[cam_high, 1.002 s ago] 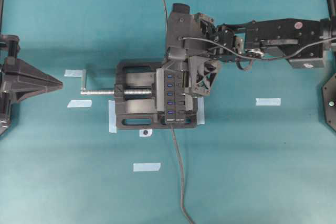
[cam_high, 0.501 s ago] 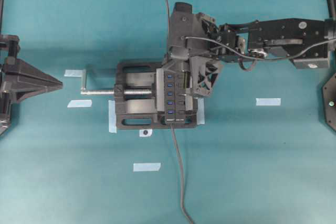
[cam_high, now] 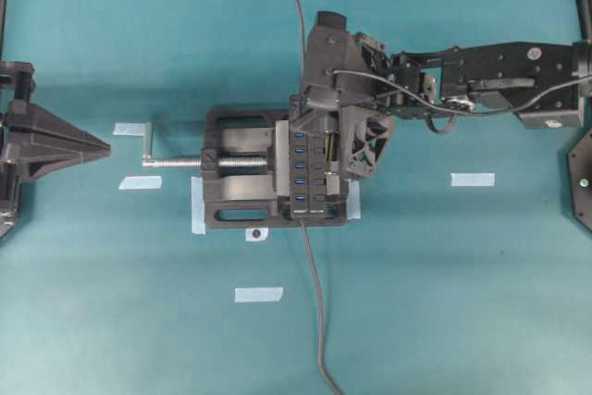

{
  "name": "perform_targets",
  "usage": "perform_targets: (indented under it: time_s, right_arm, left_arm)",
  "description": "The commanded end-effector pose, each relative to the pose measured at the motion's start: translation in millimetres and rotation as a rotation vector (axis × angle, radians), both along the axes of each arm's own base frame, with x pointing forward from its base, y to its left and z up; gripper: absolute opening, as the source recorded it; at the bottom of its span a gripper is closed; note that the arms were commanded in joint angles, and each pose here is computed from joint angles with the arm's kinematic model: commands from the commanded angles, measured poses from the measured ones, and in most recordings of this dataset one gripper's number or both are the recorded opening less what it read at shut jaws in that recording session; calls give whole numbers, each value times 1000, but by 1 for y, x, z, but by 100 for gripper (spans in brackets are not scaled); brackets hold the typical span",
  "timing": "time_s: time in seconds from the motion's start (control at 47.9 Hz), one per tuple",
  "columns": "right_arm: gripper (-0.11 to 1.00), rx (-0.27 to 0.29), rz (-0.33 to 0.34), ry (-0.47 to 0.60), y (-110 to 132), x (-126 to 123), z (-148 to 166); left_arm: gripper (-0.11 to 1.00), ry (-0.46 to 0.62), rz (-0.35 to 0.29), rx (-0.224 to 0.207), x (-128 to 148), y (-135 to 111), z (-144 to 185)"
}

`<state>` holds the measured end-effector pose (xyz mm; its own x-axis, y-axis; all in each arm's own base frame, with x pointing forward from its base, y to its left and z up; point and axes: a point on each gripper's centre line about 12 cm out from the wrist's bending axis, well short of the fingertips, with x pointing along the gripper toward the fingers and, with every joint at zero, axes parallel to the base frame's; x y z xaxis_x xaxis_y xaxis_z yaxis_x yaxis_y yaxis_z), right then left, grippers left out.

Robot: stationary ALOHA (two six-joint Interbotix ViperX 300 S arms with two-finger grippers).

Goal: Insert the USB into the center port of the fixed hub
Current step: 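Carry the held plug along the hub toward the center port, then align the plug tip with the hub's center port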

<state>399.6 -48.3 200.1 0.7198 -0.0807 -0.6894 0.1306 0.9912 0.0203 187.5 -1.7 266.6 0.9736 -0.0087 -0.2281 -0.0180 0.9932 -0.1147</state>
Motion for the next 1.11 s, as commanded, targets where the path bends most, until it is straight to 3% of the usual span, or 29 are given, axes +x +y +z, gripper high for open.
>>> perform_targets:
  time_s: [0.0,1.085]
  right_arm:
    - [7,0,2,-42,3,1,13]
    - [7,7,24,2,12,9,-11]
  left_arm:
    - [0,-12,0,0,2,0,5]
    - [0,-12,0,0,2,0,5]
